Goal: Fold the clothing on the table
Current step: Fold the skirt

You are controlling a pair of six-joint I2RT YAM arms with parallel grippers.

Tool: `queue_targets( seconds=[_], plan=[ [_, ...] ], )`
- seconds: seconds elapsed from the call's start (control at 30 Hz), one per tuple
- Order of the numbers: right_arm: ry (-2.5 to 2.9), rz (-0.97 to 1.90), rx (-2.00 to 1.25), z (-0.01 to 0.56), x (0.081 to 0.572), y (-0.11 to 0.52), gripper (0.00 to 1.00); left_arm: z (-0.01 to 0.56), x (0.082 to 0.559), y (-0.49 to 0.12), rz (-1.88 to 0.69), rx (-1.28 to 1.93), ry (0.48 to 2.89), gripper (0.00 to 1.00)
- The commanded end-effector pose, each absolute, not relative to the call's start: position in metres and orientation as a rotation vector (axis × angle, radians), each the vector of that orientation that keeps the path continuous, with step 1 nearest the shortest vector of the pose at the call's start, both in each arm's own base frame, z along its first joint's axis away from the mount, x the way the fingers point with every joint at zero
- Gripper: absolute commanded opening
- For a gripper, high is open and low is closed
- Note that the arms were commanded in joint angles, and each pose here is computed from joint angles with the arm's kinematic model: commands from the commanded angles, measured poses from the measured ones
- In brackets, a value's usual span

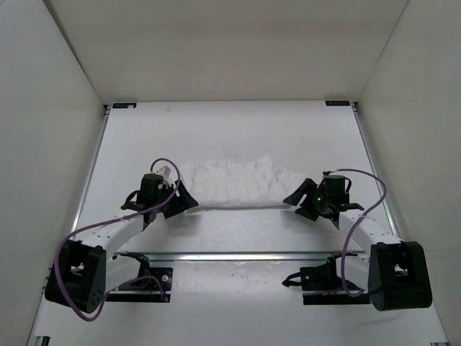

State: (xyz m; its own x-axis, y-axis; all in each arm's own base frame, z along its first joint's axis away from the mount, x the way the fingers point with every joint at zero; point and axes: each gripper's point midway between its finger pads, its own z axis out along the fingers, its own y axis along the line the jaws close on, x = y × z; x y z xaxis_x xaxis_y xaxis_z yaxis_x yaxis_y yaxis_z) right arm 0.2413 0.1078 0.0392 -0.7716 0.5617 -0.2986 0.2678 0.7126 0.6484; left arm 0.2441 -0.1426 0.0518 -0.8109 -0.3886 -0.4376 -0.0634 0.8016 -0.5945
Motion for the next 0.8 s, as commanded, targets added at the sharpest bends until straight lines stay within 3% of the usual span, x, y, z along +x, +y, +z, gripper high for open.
queue_targets(
  seconds=[0.0,0.2,0.27,0.33,0.37,0.43,0.47,0.63,0.77],
  plan=[
    [2.328,0.883,0.628,0.053,0.264,0.116,0.63,0.039,0.244,-0.141,-0.736,-0.351,2.436,0.78],
    [2.311,0.96,0.643,0.043,0.281,0.123,0.63,0.026,0.26,-0.141,-0.677,-0.375,2.418,0.76],
    [2.33,0.965,0.633,0.04,0.286,0.126,0.46,0.02,0.265,-0.144,-0.662,-0.375,2.423,0.74],
    [2.358,0.978,0.639,0.036,0.288,0.128,0.12,0.022,0.273,-0.15,-0.689,-0.356,2.406,0.54],
    [2.357,0.993,0.612,0.04,0.289,0.131,0.01,0.021,0.275,-0.152,-0.695,-0.359,2.412,0.45],
    [2.357,0.96,0.609,0.045,0.291,0.123,0.0,0.025,0.281,-0.162,-0.73,-0.338,2.408,0.07],
    [2.349,0.931,0.59,0.048,0.293,0.119,0.0,0.023,0.281,-0.167,-0.737,-0.332,2.414,0.0],
    [2.364,0.761,0.395,0.097,0.316,0.1,0.0,0.031,0.285,-0.204,-0.837,-0.271,2.388,0.0],
    [2.341,0.686,0.072,0.155,0.345,0.13,0.0,0.035,0.297,-0.215,-0.873,-0.289,2.358,0.0]
  ],
)
